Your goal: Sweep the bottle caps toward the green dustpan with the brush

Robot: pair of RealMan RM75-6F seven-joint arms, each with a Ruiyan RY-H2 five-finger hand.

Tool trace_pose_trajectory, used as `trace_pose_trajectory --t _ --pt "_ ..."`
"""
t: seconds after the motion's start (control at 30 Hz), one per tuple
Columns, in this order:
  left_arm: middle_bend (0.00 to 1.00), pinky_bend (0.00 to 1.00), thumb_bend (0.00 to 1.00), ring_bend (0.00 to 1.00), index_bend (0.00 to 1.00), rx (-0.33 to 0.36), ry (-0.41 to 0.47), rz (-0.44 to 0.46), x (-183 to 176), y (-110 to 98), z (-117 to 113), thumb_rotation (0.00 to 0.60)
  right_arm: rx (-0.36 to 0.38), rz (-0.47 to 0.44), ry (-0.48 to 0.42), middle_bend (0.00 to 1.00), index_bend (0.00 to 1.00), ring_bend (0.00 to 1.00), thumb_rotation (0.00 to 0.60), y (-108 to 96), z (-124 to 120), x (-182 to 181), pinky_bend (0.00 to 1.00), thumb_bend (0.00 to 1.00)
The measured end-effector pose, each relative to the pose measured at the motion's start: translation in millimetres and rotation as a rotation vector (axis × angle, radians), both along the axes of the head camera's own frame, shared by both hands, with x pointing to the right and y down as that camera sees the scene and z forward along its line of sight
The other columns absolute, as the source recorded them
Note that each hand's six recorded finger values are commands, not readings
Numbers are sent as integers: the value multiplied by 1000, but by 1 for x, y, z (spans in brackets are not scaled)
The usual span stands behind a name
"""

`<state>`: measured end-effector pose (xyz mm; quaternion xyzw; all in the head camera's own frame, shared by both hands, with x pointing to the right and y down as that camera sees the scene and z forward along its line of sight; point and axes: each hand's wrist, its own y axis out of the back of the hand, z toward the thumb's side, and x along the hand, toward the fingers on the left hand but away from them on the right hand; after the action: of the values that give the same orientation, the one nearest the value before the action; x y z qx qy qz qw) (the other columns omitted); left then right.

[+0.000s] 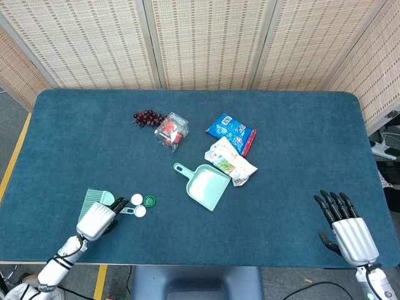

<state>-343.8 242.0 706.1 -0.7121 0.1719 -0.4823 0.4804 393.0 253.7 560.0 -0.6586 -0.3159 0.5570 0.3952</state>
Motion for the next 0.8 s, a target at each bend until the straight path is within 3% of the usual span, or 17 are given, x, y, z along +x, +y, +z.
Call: trace_pose_trajectory --t 0.1,0.6,0.8 --pt "286 903 362 782 303 3 -32 -10 -6 -3 5 600 -4 1 1 0 0 0 600 0 0 0 0 275" --pt "296 903 358 782 301 -1 -34 8 6 -1 15 600 -13 6 8 0 0 0 600 -1 1 2 0 276" --pt "396 904 358 782 323 3 -59 13 7 -4 21 600 -15 9 12 0 0 0 600 -1 2 3 0 275"
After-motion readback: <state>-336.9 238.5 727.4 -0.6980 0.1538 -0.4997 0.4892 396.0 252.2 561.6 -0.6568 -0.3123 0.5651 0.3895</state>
